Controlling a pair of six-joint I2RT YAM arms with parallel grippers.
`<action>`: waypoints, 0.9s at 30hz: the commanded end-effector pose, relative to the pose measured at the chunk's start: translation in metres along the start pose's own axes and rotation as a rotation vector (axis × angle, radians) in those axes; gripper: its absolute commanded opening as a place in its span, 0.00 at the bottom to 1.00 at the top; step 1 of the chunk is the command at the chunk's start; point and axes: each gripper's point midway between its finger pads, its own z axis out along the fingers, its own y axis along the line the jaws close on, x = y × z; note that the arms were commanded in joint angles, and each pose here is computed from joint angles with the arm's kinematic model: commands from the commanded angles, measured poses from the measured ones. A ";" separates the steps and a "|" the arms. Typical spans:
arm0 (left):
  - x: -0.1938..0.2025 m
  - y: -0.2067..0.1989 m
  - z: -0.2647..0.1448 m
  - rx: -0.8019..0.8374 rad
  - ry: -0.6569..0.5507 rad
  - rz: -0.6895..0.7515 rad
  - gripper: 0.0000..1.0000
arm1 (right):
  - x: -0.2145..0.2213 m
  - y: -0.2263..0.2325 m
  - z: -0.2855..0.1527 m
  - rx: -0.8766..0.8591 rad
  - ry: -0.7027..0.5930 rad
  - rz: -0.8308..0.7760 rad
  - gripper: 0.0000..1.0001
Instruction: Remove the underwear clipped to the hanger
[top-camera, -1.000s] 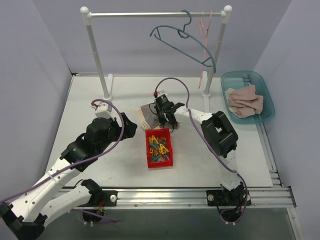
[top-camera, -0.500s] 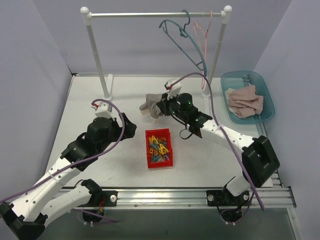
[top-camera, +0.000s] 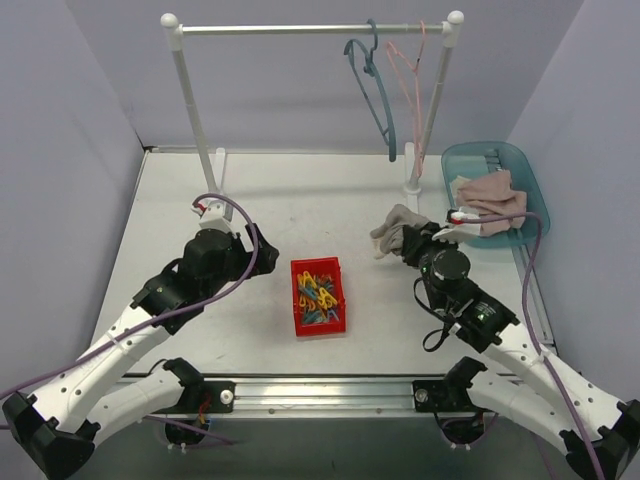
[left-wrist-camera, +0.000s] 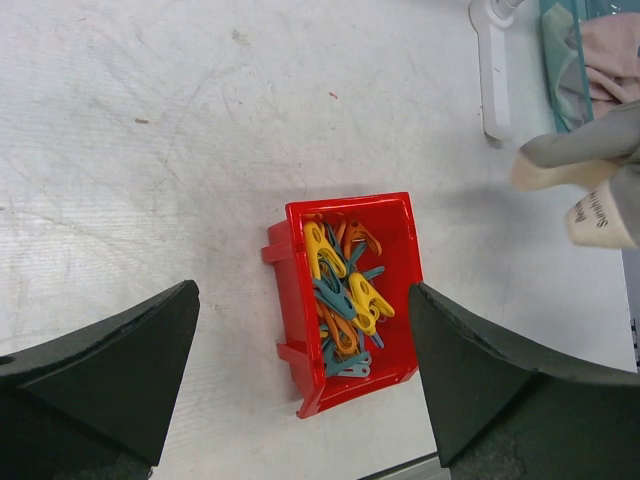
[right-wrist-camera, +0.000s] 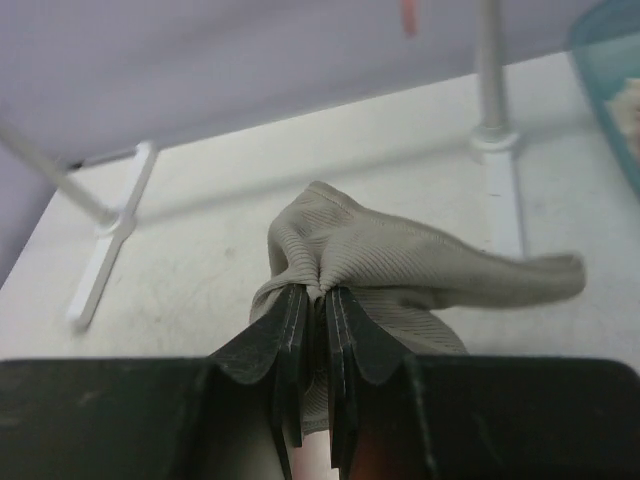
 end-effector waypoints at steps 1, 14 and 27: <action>-0.015 -0.021 0.003 0.070 -0.030 -0.017 0.94 | -0.007 -0.081 -0.004 0.458 -0.057 0.063 0.00; -0.007 -0.028 0.004 0.117 0.002 -0.015 0.94 | -0.121 -0.182 0.093 0.642 -0.183 0.140 0.00; 0.005 -0.031 0.007 0.168 0.018 -0.049 0.94 | -0.086 -0.299 0.198 0.673 0.074 0.170 0.39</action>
